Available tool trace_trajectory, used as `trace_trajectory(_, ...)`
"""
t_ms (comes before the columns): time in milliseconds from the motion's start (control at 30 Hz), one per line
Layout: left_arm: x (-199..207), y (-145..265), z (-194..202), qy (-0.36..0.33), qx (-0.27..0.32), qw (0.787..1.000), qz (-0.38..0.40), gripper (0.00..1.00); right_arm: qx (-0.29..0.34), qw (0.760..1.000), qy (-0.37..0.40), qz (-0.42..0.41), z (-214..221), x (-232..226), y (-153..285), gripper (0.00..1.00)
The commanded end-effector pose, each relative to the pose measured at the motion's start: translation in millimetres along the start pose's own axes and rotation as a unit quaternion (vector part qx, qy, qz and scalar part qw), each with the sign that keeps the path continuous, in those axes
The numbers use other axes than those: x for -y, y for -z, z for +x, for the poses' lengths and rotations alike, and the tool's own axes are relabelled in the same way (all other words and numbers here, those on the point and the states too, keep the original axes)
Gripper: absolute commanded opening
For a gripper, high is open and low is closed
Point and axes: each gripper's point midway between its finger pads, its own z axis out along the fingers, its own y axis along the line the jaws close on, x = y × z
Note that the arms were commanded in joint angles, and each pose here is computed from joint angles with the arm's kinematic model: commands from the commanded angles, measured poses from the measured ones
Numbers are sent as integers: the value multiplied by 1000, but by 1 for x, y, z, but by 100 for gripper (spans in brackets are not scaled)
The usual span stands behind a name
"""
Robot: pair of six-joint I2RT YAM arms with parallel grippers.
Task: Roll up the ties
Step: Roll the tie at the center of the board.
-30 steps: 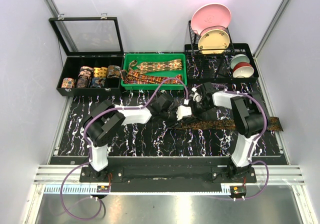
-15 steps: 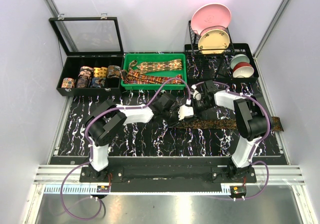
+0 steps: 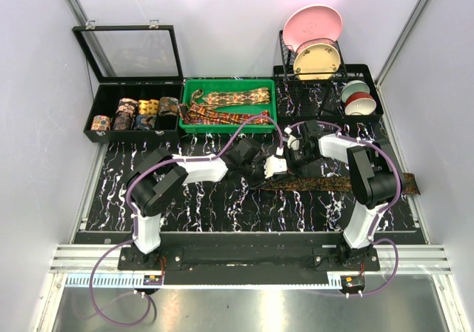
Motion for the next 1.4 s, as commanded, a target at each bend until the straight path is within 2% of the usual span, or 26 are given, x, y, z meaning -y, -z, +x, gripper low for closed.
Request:
trace_trajectory(0,30,2,91,50,-145,988,32,35,14,1000,25,12,-8,-3,8,36)
trace_trajectory(333,31,4,90,49,-141,988,35,36,13,1000,25,6,-10,-4,-1,37)
trace_trajectory(433,30,5,89,48,-141,988,34,36,10,1000,27,-4,-13,-9,-5,30)
trace_trajectory(467,31,5,89,47,-140,988,35,37,9,1000,27,1,-13,-6,-7,19)
trace_trajectory(600,30,7,86,50,-135,989,37,40,-8,1000,18,23,-7,10,-12,0)
trace_trajectory(767,24,15,70,58,-102,992,41,55,-11,998,7,65,0,28,-11,0)
trace_trajectory(800,21,18,68,58,-93,993,39,63,-11,997,5,73,0,33,-11,0)
trace_trajectory(1000,19,37,38,19,-22,999,45,75,-14,995,-10,98,-2,46,-13,0)
trace_trajectory(1067,16,43,29,10,7,999,35,83,-14,995,-8,97,-2,46,-13,0)
trace_trajectory(1133,14,45,27,21,17,999,29,87,-17,995,-7,94,-1,45,-14,0)
trace_trajectory(1367,6,37,19,29,51,998,23,85,-21,996,1,88,2,43,-20,0)
